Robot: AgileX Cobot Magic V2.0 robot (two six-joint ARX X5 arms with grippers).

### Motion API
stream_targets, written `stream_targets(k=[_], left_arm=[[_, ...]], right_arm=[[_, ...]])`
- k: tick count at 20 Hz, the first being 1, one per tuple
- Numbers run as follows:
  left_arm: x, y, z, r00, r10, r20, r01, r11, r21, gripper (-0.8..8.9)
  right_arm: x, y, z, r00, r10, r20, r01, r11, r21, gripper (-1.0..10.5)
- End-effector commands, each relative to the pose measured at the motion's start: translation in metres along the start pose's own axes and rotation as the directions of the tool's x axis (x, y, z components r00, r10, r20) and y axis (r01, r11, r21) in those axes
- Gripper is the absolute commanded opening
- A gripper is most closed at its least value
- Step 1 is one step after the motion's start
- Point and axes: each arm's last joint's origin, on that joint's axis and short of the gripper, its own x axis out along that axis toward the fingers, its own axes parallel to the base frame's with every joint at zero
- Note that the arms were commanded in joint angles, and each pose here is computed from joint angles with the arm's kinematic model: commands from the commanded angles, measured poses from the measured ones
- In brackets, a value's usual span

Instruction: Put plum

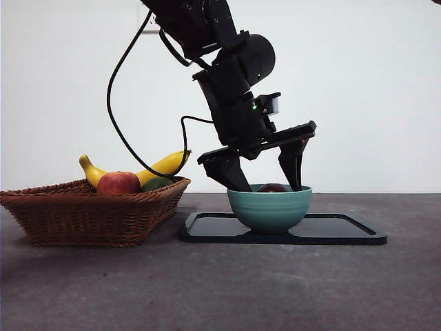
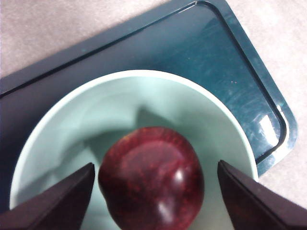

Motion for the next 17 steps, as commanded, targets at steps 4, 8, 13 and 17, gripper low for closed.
stream_targets(k=[4,8,13,17], left_arm=[[0.009,-0.006,-0.002,0.999,0.003,-0.038,-0.001,0.999,0.044,2.99],[0.007,-0.007,0.0,0.999,0.002,-0.034,0.0,0.998,0.056,2.35],[-0.02,-0.011,0.024,1.0,-0.004,0.015,0.003,0.998,0.065,2.35],[-0.065,-0.016,0.051,0.997,-0.01,0.074,0.004,0.996,0.088,2.36]], right_arm=[[-0.001,0.001,0.003,1.0,0.005,0.01,-0.005,1.0,0.0,2.1],[-0.001,0.001,0.003,1.0,0.005,0.01,-0.005,1.0,0.0,2.1],[-0.001,0.001,0.003,1.0,0.005,0.01,-0.005,1.0,0.0,2.1],[-0.001,0.001,0.003,1.0,0.005,0.01,-0.005,1.0,0.0,2.1]])
